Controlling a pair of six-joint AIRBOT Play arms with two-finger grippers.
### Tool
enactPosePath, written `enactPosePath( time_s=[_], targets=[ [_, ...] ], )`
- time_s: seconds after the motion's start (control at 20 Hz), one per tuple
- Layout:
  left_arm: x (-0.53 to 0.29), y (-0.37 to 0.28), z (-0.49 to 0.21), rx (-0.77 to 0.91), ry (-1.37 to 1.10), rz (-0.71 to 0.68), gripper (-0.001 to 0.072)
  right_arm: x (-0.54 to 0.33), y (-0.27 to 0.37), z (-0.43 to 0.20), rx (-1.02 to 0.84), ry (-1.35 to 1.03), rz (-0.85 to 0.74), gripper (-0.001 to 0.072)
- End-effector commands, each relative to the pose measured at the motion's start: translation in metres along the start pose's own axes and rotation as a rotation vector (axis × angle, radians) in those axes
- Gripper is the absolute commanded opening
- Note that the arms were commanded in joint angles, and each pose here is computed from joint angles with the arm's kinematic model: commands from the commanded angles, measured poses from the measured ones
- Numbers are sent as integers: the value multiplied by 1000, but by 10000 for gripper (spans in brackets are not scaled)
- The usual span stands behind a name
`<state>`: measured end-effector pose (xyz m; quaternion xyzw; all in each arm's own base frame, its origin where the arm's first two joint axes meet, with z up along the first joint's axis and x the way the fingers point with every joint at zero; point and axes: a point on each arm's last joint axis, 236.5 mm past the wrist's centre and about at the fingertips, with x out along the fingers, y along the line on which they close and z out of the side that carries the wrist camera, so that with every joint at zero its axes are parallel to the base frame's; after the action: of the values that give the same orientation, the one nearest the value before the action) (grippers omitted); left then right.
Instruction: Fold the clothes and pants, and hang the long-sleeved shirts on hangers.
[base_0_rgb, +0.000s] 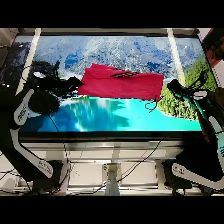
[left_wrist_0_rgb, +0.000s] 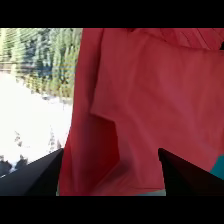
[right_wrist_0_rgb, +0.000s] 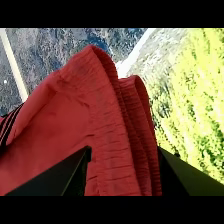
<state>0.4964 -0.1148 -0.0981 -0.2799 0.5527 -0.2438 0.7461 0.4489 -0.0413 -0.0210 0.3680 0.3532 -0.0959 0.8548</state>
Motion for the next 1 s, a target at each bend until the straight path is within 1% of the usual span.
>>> enactPosePath(
  time_s=[0.0,0.1,0.3,0.4,0.45,0.5,0.55,0.6,0.65,0.7,0.75,0.8,0.85,0.9,0.95],
  targets=[
    [15,-13,-12,60,42,-13,714,0,0,-5,2,21,2,489],
    [25,-23,-11,80,34,-9,713,0,0,-8,2,35,3,489],
    [44,-31,13,117,-84,51,708,-1,1,-16,2,68,5,489],
    [51,-43,19,110,-124,41,707,-1,1,-20,2,85,6,489],
    [55,-49,20,111,-131,35,702,-1,1,-21,2,91,7,489],
    [58,-52,18,118,-129,34,676,-1,2,-23,2,98,8,488],
    [59,-54,17,121,-126,33,565,-2,2,-26,2,109,8,487],
    [60,-55,16,123,-125,32,382,-2,2,-28,2,120,10,479],
    [59,-55,17,123,-125,31,155,-2,3,-31,3,131,11,452],
    [58,-56,18,121,-130,29,13,-3,3,-33,4,140,12,394],
    [54,-55,21,116,-140,27,14,-3,5,-36,9,152,17,334],
    [48,-57,25,121,-153,27,13,-4,7,-37,7,164,23,257],
    [38,-63,30,158,-168,24,13,-6,13,-37,-2,178,34,172],
    [27,-74,34,232,-179,19,13,-8,22,-37,-16,190,50,105],
    [15,-85,35,283,-185,17,12,-11,35,-37,-45,205,74,59]
  ],
)
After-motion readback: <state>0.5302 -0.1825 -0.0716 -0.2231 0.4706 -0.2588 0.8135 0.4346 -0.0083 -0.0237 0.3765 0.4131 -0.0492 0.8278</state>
